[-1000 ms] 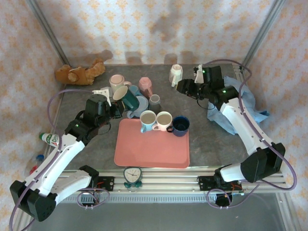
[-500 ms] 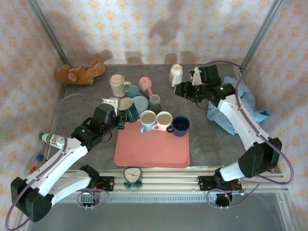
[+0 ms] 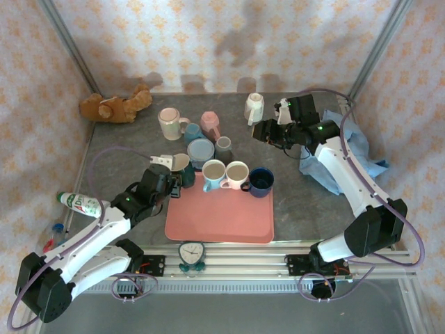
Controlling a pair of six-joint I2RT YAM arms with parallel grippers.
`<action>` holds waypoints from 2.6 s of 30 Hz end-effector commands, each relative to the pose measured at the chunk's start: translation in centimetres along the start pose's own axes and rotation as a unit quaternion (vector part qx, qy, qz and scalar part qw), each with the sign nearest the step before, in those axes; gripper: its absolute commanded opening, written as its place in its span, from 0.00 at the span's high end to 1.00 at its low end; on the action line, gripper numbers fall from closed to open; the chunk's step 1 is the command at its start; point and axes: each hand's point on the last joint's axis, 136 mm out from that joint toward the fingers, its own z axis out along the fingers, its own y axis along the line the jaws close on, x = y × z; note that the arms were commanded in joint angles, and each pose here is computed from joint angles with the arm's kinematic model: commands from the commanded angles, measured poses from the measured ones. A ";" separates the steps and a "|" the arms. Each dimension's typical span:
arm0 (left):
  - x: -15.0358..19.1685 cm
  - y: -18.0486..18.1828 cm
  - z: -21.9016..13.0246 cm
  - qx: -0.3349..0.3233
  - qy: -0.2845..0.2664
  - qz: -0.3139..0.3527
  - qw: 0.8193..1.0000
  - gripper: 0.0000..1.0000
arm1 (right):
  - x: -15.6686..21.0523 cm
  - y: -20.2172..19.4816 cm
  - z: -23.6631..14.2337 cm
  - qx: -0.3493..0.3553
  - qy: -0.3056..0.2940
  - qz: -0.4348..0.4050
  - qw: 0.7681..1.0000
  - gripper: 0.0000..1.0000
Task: Turn the mug right side up
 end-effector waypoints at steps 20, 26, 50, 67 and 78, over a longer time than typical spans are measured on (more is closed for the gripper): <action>-1.2 -2.0 1.8 0.037 -0.059 0.003 0.998 1.00 | -0.3 0.3 0.1 -0.008 0.005 0.009 1.000 0.49; -0.6 -1.9 2.2 0.034 -0.050 0.009 0.998 1.00 | 0.7 -0.3 0.8 -0.001 0.034 0.015 0.999 0.49; 2.4 -2.2 2.5 0.053 0.007 0.004 0.999 0.62 | 0.4 -0.2 0.4 0.003 0.027 0.007 1.000 0.48; 1.1 -1.8 0.3 0.059 0.013 0.003 0.998 0.52 | 0.5 -1.1 0.5 0.025 0.028 0.003 0.999 0.48; -2.6 -1.1 -1.2 0.072 -0.018 -0.062 0.995 0.48 | 0.5 -2.6 0.9 0.062 0.028 -0.005 0.998 0.48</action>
